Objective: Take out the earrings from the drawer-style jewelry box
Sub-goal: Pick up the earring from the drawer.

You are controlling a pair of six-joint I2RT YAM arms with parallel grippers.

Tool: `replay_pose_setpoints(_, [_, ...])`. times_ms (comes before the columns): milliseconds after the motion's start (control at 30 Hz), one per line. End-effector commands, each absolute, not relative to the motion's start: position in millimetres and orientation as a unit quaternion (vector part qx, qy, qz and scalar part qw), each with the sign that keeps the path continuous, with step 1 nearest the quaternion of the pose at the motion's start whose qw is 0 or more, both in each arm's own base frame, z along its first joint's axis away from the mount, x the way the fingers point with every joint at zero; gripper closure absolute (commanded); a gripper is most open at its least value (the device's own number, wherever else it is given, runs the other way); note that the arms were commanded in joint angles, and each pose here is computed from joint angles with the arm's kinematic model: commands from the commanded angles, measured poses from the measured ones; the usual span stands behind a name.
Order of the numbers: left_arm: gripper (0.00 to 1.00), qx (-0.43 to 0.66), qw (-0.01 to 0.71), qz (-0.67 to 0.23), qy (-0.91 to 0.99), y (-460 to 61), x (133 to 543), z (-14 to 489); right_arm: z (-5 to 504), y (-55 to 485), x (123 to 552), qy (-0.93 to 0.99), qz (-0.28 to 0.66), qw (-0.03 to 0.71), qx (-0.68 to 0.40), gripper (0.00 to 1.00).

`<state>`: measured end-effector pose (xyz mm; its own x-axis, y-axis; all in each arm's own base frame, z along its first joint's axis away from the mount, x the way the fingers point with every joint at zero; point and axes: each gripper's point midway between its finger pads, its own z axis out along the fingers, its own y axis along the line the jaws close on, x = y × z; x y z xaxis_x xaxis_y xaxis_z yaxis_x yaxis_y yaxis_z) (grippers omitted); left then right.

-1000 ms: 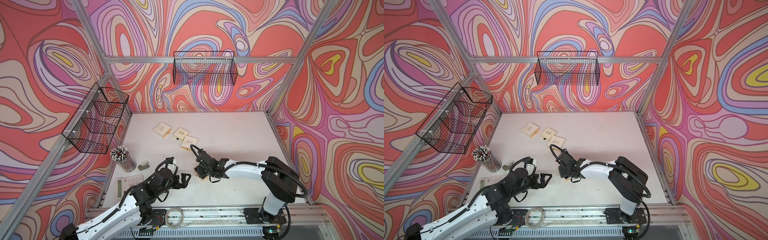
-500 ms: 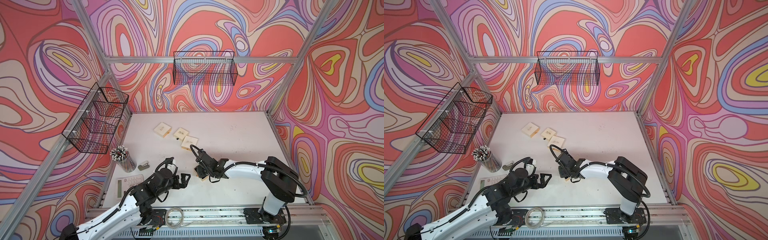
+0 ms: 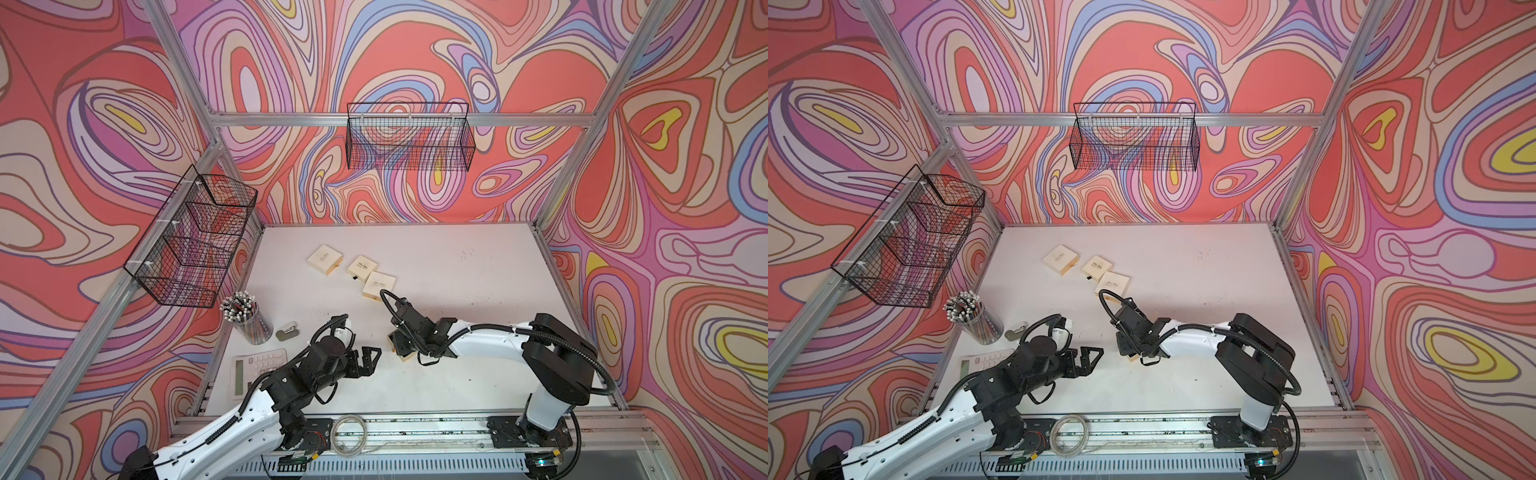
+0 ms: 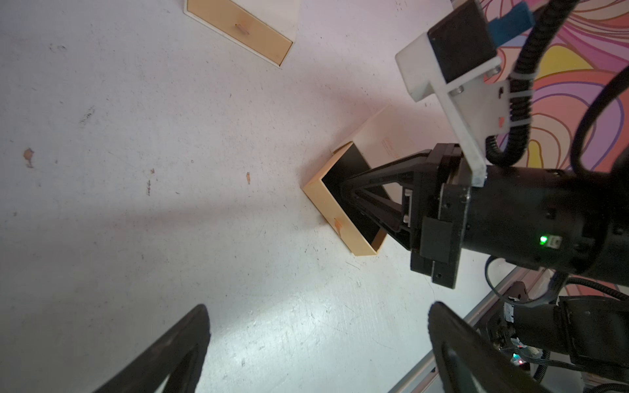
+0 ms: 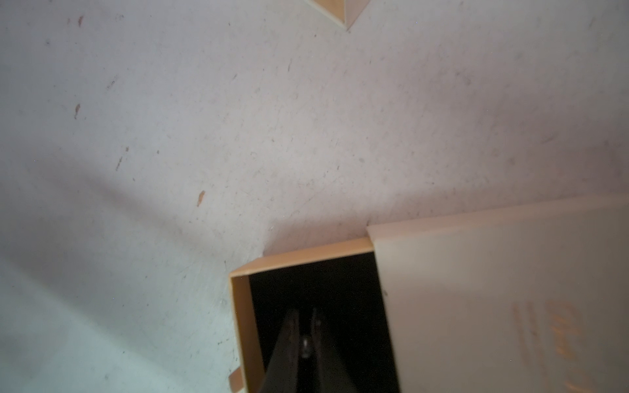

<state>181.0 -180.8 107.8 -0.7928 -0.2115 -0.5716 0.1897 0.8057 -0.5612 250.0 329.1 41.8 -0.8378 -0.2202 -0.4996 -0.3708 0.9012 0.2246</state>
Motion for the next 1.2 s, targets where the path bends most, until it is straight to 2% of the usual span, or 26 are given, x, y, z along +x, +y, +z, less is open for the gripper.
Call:
replay_pose_setpoints(0, [0.00, -0.017, 0.329, -0.313, 0.891, -180.1, 185.2, 108.6, 53.3, 326.4, 251.5, 0.942, 0.160, 0.257, -0.144, 0.95])
replay_pose_setpoints(467, [0.00, -0.015, 0.331, -0.313, 0.890, -181.7, 187.1, 110.4, 63.6, 331.0, 252.8, 0.938, 0.177, 0.265, -0.139, 0.96])
replay_pose_setpoints(867, [0.00, -0.005, 0.340, -0.319, 0.884, -185.2, 189.2, 119.2, 93.4, 339.8, 266.7, 0.925, 0.197, 0.295, -0.134, 0.97])
replay_pose_setpoints(1167, [0.00, 0.004, 0.348, -0.333, 0.876, -192.4, 192.5, 127.3, 115.4, 315.6, 308.0, 0.922, 0.205, 0.315, -0.089, 0.99])
